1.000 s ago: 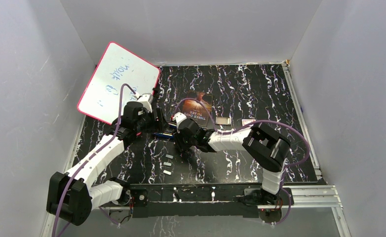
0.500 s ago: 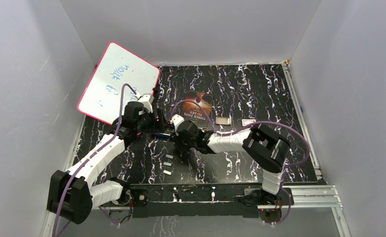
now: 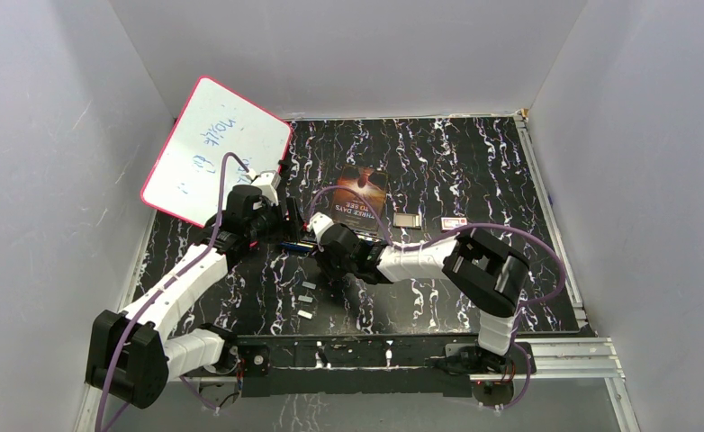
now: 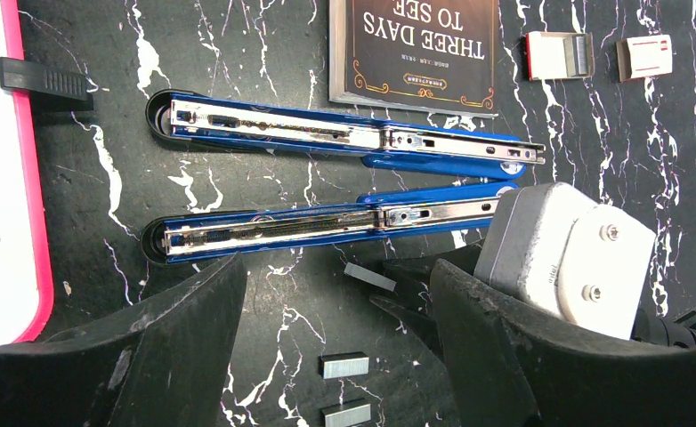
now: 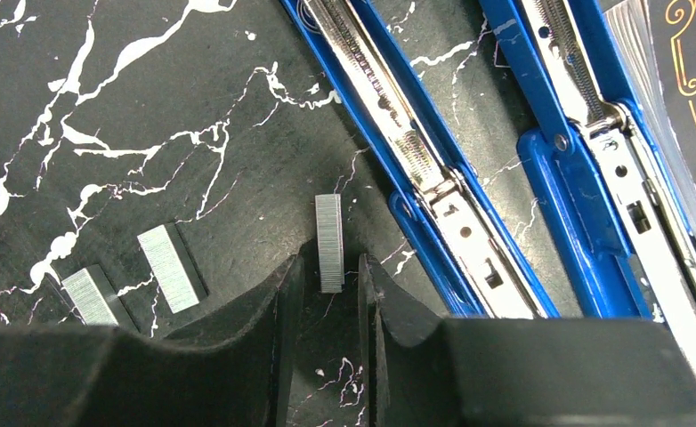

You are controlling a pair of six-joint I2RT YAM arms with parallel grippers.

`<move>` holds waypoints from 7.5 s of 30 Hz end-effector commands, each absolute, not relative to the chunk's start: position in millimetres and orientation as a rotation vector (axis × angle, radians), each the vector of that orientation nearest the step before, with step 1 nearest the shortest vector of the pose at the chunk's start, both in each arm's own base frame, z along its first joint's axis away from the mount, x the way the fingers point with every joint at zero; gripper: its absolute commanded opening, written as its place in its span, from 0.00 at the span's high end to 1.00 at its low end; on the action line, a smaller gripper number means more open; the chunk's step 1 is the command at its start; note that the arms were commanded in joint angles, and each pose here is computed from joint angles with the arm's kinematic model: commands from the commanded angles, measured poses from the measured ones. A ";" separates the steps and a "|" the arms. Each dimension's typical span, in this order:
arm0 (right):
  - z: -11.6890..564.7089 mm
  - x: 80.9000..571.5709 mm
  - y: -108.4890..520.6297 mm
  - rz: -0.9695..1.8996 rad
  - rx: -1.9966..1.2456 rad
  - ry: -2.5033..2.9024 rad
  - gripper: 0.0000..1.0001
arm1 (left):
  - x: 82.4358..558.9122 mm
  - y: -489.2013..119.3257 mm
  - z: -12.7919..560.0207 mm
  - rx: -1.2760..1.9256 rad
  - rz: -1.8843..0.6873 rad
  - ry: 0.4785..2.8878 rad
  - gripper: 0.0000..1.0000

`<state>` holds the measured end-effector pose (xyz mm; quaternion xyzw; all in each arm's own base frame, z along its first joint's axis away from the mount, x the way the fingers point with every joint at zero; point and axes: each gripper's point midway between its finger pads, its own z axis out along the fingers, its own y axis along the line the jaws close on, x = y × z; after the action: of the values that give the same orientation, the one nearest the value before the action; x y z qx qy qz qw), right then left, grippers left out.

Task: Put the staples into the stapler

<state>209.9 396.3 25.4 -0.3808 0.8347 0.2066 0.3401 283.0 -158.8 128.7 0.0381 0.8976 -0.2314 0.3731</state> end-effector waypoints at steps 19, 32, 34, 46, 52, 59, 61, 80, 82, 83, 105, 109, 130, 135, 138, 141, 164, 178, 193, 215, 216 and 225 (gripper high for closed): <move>32.6 197.1 384.1 0.552 -1.026 2.141 0.83 | 286.1 -160.6 162.9 -0.166 -0.733 2.187 0.25; 148.3 205.1 384.8 0.753 -0.787 1.837 0.88 | 286.9 -169.4 218.3 -0.337 -0.927 2.011 0.24; 180.3 214.6 376.3 0.753 -0.684 1.747 0.89 | 288.6 -176.6 242.2 -0.326 -1.009 1.934 0.24; 330.5 240.1 341.2 0.806 -0.274 1.491 0.95 | 293.5 -211.9 327.5 -0.146 -1.226 1.673 0.25; 346.3 238.1 345.5 0.855 -0.258 1.484 0.95 | 280.6 -249.9 336.5 -0.022 -1.257 1.647 0.25; 344.4 237.7 345.5 0.858 -0.255 1.500 0.95 | 273.3 -260.4 339.1 0.006 -1.279 1.625 0.25; 342.9 237.5 345.7 0.860 -0.255 1.506 0.96 | 273.0 -259.9 339.5 0.005 -1.276 1.621 0.26; 341.3 237.8 346.4 0.857 -0.262 1.508 0.96 | 275.0 -272.7 336.6 0.030 -1.326 1.650 0.86; 340.2 238.3 345.2 0.851 -0.259 1.511 0.93 | 274.3 -274.2 335.8 0.032 -1.333 1.659 0.97; 341.1 237.9 344.3 0.851 -0.259 1.508 0.88 | 274.3 -274.7 335.3 0.033 -1.333 1.663 1.00; 322.3 231.1 194.8 0.386 -0.115 1.590 0.24 | 179.7 -269.1 184.2 1.387 -0.922 1.719 1.00; 326.2 229.7 187.3 0.406 -0.069 1.564 0.24 | 159.1 -269.9 144.1 1.624 -0.805 1.711 1.00; 322.0 227.0 172.4 0.424 0.018 1.555 0.24 | 135.1 -244.3 22.6 2.236 -0.342 1.813 1.00; 319.7 228.2 175.9 0.420 0.008 1.562 0.24 | 137.5 -239.9 16.0 2.267 -0.301 1.814 0.93; 319.4 228.4 176.6 0.418 0.006 1.563 0.24 | 135.6 -234.7 8.6 2.291 -0.291 1.830 0.89; 318.8 228.7 176.7 0.414 0.004 1.565 0.23 | 132.5 -231.9 3.2 2.306 -0.296 1.848 0.86; 315.2 230.8 180.3 0.403 -0.002 1.574 0.23 | 137.7 -262.4 39.2 2.148 -0.403 1.773 0.51; 268.5 262.0 203.2 0.219 -0.139 1.816 0.25 | 236.6 -266.6 209.7 1.064 -0.788 1.787 0.39; 131.9 305.5 263.3 0.545 -0.600 2.295 0.26 | 317.8 -187.9 175.9 0.335 -0.708 2.147 0.26; 76.2 307.9 291.3 0.565 -0.819 2.326 0.25 | 316.9 -185.7 154.9 0.367 -0.683 2.190 0.24; 74.5 307.7 292.7 0.562 -0.824 2.328 0.25 | 316.9 -185.0 154.4 0.364 -0.680 2.190 0.24; 60.4 305.5 290.9 0.427 -0.861 2.356 0.27 | 315.2 -183.4 153.2 0.364 -0.673 2.187 0.23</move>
<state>292.3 283.5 46.9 -0.3142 0.8944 0.1777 0.2641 316.6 -183.7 144.8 0.1413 0.8729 -0.2601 0.3878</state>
